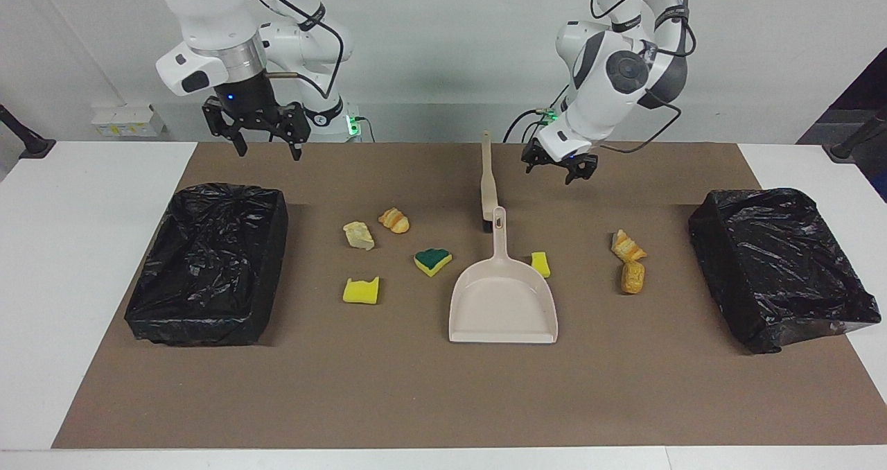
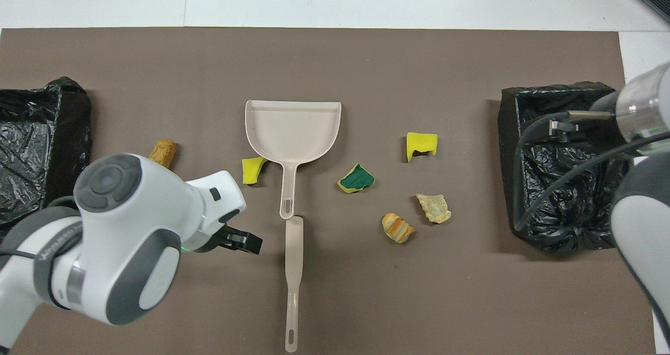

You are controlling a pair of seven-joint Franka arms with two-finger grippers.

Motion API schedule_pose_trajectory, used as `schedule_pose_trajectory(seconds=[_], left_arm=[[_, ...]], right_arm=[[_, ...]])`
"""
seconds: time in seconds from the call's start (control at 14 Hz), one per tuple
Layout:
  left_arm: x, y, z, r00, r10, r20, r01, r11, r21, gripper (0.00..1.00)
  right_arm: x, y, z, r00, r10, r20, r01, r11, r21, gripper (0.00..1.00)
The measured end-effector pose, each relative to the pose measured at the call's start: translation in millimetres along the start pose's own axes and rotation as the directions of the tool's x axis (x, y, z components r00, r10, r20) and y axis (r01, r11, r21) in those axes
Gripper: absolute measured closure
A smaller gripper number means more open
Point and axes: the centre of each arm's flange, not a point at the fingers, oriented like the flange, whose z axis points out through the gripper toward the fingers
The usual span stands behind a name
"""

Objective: Sweep and dump trash in bin

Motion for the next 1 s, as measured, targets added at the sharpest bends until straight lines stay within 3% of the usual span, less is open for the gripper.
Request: schedule_pose_trajectory(seconds=[0.29,0.72,0.86,1.0], left_arm=[[-29,60,67,1.000,-0.020,-0.008,0.020,0.999,0.038,0.00],[-58,103,112,0.999,-0.032,-0.036,0.034,0.998,0.060,0.03],[-59,104,113,0.999,-0.040,-0.037,0.042,0.997,0.061,0.19],[-62,109,114,0.998,-0.050,-0.038,0.052,0.997,0.062,0.24]], right_arm=[[15,-71,45,0.999,-0.050,-0.019,0.051,0.998,0.025,0.00],[-13,-229,138,0.993,-0.116,0.003,0.116,0.993,0.021,0.00],[-14,-262,153,0.993,-0.114,0.000,0.114,0.993,0.031,0.00],[-6,-290,160,0.996,-0.091,-0.016,0.091,0.995,0.044,0.00]])
